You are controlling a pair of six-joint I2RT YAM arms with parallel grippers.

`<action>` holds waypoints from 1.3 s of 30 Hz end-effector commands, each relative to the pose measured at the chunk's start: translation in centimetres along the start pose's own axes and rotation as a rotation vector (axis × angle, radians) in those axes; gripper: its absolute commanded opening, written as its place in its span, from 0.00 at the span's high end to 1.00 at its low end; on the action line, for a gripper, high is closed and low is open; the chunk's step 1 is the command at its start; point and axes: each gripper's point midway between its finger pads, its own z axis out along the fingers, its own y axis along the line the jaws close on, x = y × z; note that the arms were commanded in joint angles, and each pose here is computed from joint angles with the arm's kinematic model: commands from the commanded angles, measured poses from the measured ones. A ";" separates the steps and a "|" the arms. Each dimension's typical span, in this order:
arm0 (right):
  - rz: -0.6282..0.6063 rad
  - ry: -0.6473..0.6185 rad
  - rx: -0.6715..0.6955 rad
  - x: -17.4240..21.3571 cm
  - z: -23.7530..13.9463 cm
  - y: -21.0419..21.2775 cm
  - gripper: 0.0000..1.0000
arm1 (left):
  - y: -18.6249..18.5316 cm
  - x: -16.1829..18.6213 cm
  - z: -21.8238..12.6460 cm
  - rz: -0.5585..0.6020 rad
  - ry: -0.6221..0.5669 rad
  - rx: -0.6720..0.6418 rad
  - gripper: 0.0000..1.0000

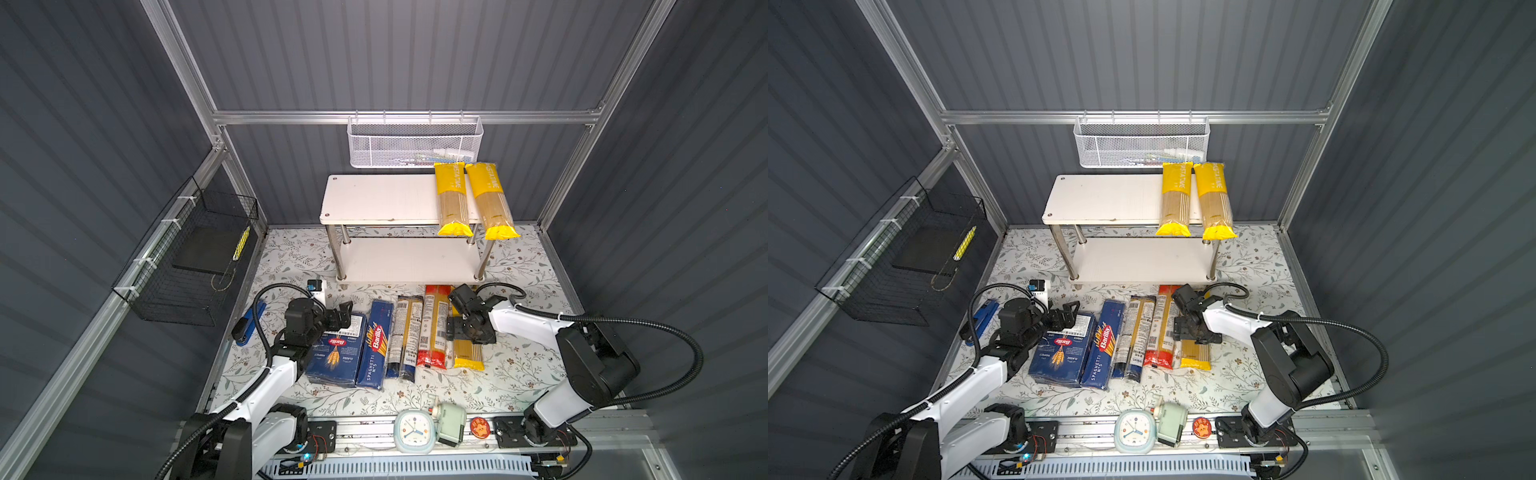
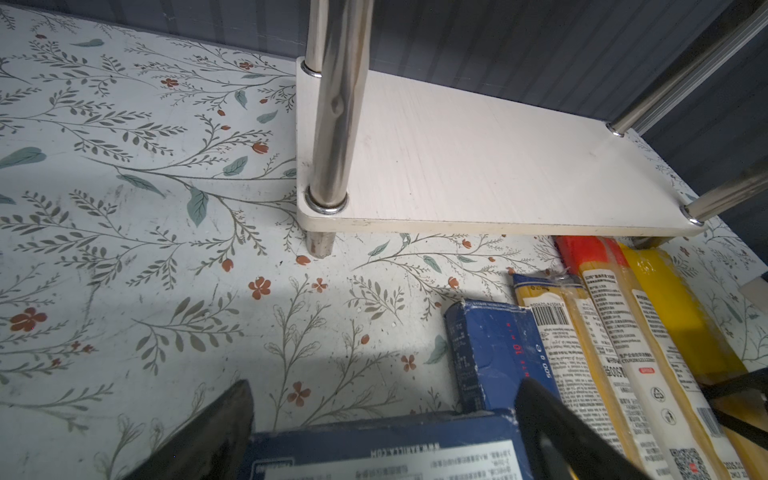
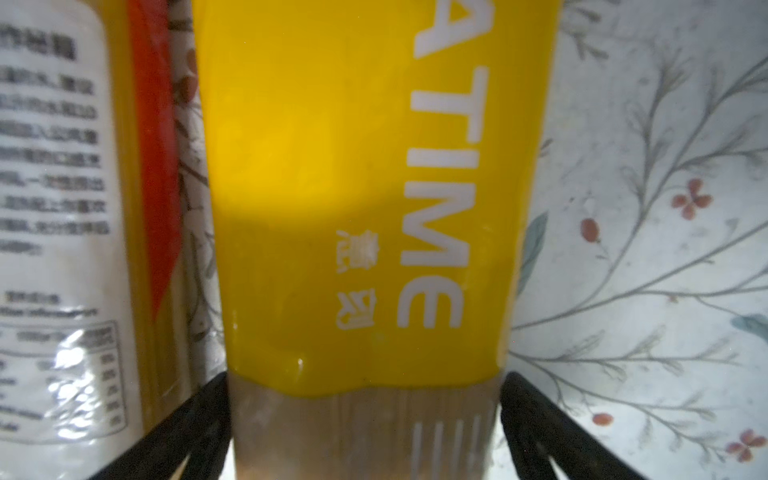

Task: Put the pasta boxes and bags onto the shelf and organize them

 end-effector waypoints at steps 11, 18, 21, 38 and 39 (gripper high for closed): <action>0.038 0.008 0.014 0.7 1.3 -0.6 0.10 | -0.4 -0.8 -0.3 0.005 -0.019 0.010 0.01; 0.058 0.001 0.008 1.0 1.4 -0.9 0.16 | -0.4 -0.9 -0.3 0.005 -0.021 0.011 0.01; 0.060 -0.001 0.007 1.0 1.4 -0.9 0.19 | -0.4 -0.8 -0.3 0.006 -0.019 0.010 0.01; 0.080 -0.001 0.008 1.5 1.2 -1.2 0.27 | -0.5 -0.9 -0.3 0.003 -0.023 0.013 0.01; 0.083 -0.004 0.006 1.5 1.2 -1.3 0.28 | -0.5 -0.9 -0.3 0.003 -0.022 0.013 0.01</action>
